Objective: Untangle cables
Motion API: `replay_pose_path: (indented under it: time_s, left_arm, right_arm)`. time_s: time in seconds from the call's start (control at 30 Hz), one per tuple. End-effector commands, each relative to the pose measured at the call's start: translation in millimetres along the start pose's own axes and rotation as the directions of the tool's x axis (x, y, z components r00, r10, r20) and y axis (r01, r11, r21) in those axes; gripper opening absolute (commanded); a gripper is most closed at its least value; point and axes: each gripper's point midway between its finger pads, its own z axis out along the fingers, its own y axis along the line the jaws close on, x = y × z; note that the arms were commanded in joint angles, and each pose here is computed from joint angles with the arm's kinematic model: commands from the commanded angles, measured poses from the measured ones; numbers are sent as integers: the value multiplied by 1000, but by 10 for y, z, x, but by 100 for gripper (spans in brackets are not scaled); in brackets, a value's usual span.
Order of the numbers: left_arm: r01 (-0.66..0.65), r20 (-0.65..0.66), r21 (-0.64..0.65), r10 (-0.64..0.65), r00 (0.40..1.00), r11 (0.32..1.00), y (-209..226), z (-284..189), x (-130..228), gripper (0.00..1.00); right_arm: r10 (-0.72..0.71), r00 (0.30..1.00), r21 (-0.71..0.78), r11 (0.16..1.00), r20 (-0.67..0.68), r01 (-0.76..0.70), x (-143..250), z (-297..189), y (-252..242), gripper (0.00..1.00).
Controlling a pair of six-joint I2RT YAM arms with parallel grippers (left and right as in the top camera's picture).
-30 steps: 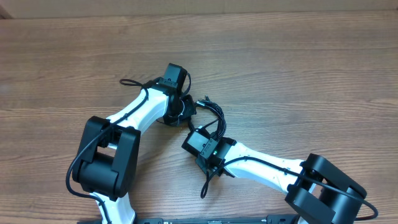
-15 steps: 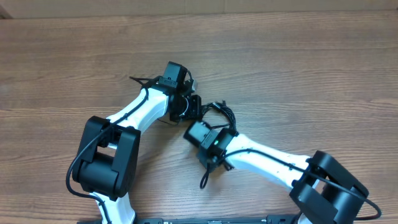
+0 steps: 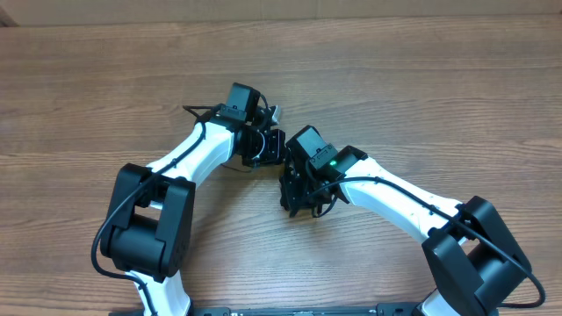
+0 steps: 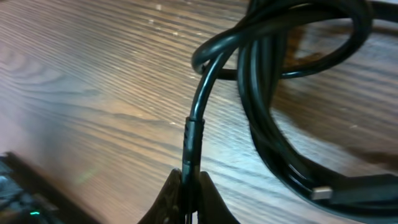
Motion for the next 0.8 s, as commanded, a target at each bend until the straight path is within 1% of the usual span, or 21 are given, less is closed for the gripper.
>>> replay_pose_path:
  time_s: [0.0,0.13,0.23,0.33,0.43,0.53,0.77]
  left_arm:
    - [-39,-75,107,47,996,994,-100,9,176,4]
    - [-13,-71,141,23,997,990,-36,-89,139,4]
    - [-23,-73,216,39,997,976,-76,-176,131,4]
    - [-48,-67,296,71,995,954,-149,-257,131,4]
    - [-55,-66,309,79,995,949,-169,-265,135,4]
    - [-58,-65,310,82,994,949,-170,-265,134,4]
    - [-81,-61,340,107,992,937,-217,-283,143,4]
  right_arm:
    - [176,977,0,984,116,-177,-328,-141,-47,4]
    - [242,957,-29,970,160,-241,-485,-201,-115,4]
    - [295,935,-60,955,197,-289,-632,-261,-182,4]
    - [307,921,-93,952,240,-293,-789,-311,-213,4]
    - [303,915,-115,953,268,-282,-881,-333,-197,4]
    - [335,898,-139,941,284,-308,-945,-352,-183,4]
    - [345,894,-135,938,287,-319,-936,-334,-207,4]
